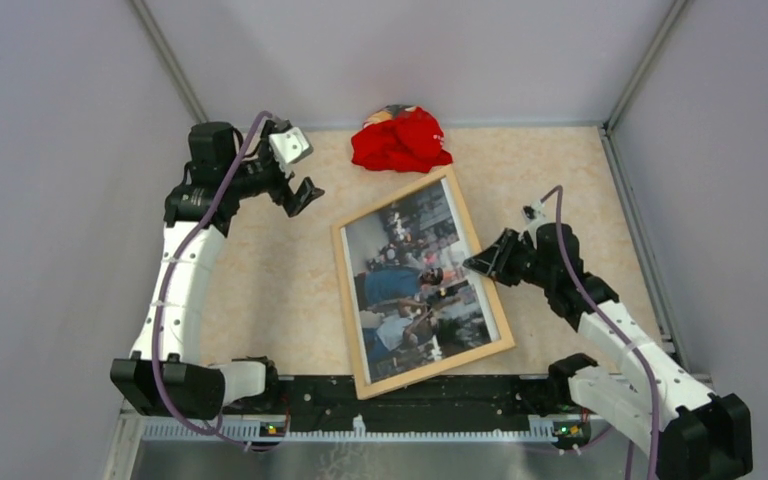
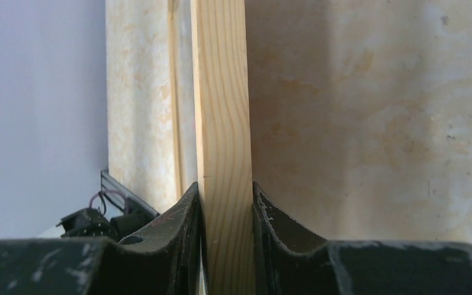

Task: Put the photo into the frame
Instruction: Turn over the photo frame at the center of the board.

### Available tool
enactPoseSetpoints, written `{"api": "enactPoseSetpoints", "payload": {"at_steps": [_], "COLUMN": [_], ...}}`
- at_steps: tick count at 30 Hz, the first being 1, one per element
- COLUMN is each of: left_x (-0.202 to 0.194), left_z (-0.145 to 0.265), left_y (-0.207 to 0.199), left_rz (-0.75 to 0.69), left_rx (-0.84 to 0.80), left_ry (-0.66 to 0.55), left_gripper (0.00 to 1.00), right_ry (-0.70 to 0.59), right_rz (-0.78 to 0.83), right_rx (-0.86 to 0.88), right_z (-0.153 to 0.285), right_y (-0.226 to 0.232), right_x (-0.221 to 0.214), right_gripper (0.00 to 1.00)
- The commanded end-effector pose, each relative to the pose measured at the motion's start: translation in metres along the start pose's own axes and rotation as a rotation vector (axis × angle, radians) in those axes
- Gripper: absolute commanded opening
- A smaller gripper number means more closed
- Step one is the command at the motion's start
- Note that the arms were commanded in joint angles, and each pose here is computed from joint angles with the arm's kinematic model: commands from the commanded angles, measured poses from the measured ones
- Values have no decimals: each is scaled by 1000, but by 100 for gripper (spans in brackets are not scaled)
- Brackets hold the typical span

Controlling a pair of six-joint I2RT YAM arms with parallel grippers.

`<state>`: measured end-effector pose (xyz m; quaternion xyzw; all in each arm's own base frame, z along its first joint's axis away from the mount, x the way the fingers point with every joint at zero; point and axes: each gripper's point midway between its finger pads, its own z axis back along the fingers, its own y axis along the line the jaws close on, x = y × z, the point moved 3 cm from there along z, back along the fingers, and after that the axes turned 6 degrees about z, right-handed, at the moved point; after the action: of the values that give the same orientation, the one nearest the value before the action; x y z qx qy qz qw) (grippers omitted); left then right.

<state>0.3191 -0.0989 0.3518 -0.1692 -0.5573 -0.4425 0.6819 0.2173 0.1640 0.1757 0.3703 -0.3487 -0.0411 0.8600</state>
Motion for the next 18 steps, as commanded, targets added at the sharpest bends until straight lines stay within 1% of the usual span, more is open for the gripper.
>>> {"api": "enactPoseSetpoints", "payload": {"at_steps": [1, 5, 8, 13, 18], "left_x": [-19, -27, -31, -33, -39], "left_z": [-8, -11, -13, -14, -11], "left_y": [6, 5, 3, 2, 1], "left_rz": [93, 130, 144, 141, 121], "left_rx": [15, 1, -8, -6, 14], "left_ry": [56, 83, 82, 72, 86], "left_gripper": [99, 99, 99, 99, 99], "right_ry": [-88, -72, -88, -138, -134], "right_rz": [-156, -227, -262, -290, -305], "right_rx": [-247, -324, -396, -463, -478], "right_z": [-6, -11, -14, -24, -41], "right_y": [-55, -79, -98, -116, -127], "right_x": [-9, -29, -37, -34, -33], "right_gripper": [0, 0, 0, 0, 0]}}
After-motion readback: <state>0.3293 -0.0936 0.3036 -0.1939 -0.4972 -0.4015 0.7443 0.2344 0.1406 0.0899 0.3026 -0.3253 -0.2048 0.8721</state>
